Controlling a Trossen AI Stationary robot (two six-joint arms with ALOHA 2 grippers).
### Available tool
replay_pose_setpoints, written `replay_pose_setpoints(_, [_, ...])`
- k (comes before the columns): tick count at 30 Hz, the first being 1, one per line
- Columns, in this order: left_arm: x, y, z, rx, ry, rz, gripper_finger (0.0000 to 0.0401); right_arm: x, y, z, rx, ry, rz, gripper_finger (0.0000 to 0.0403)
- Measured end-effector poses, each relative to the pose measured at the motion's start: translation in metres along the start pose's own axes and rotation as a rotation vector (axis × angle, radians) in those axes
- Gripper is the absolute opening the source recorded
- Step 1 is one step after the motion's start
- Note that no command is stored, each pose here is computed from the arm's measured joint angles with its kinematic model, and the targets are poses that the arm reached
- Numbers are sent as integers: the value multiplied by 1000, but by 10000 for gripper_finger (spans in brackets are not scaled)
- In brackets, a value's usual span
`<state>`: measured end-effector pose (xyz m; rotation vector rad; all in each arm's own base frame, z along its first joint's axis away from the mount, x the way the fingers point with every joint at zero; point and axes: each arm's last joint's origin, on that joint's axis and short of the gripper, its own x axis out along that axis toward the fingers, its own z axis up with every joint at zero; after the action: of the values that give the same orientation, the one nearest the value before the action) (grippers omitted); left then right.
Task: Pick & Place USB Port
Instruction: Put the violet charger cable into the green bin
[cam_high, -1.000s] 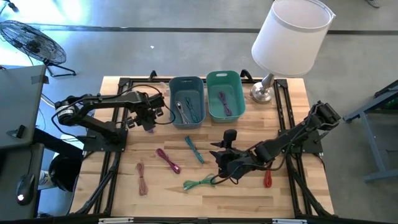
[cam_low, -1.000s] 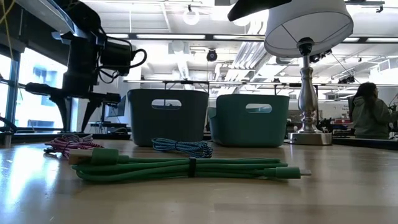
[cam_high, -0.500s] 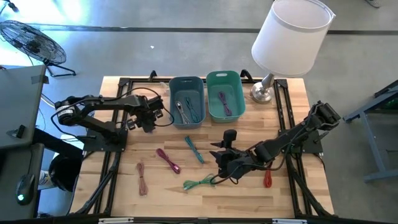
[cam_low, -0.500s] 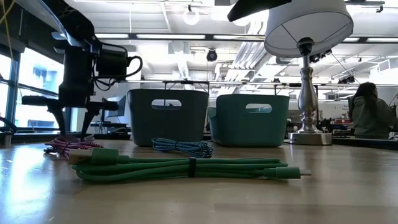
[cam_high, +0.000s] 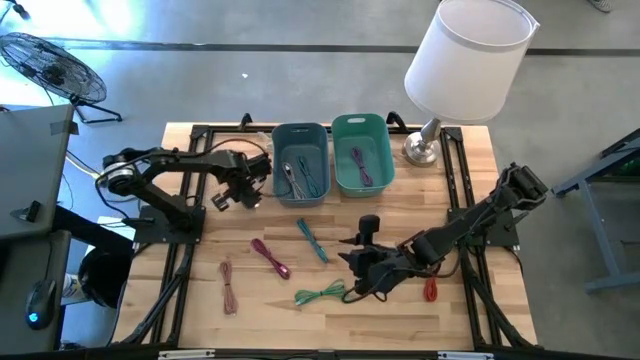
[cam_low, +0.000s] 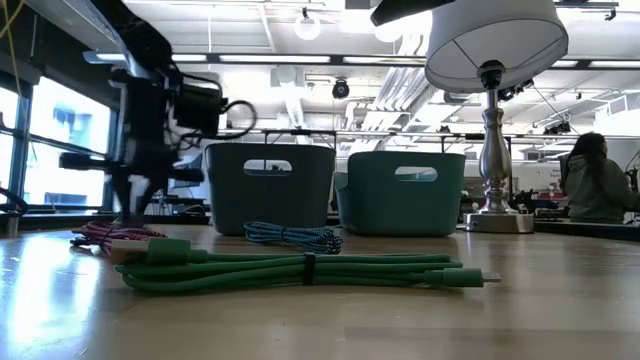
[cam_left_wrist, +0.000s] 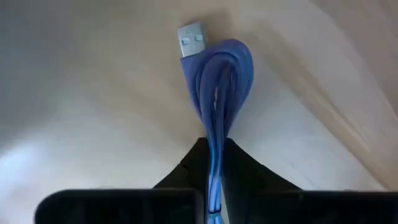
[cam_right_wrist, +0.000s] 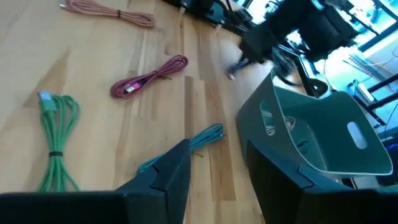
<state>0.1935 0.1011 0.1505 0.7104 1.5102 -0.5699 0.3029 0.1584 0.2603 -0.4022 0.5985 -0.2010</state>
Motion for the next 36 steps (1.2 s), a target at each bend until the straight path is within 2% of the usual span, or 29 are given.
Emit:
replay_pose_setpoints(2, [-10, 5, 1, -61, -16, 4, 12, -3, 3, 0, -10, -6, -5, 144])
replay_pose_setpoints(10, [-36, -6, 3, -164, -9, -226, 8, -11, 11, -1, -56, -19, -38, 120])
replay_pose_setpoints(16, [-75, -5, 22, -94, 44, -170, 8, -11, 11, -1, -78, -20, -51, 108])
replay_pose_setpoints(21, [-129, -4, 42, -63, 93, -77, 8, -11, 11, -1, -85, -19, -53, 99])
replay_pose_setpoints(24, [-170, -9, 53, -40, 115, 17, 8, -12, 11, -2, -103, -14, -47, 97])
replay_pose_setpoints(26, [-198, -12, 62, -36, 88, 118, 8, -12, 12, -3, -113, -6, -44, 97])
replay_pose_setpoints(31, [-272, -28, 74, 12, -149, 387, 8, -13, 12, -3, -132, -1, -44, 97])
replay_pose_setpoints(34, [-306, -36, 80, 23, -353, 546, 8, -13, 12, -4, -159, 0, -58, 96])
replay_pose_setpoints(36, [-325, -42, 82, 51, -544, 638, 8, -14, 11, -3, -188, -3, -97, 96])
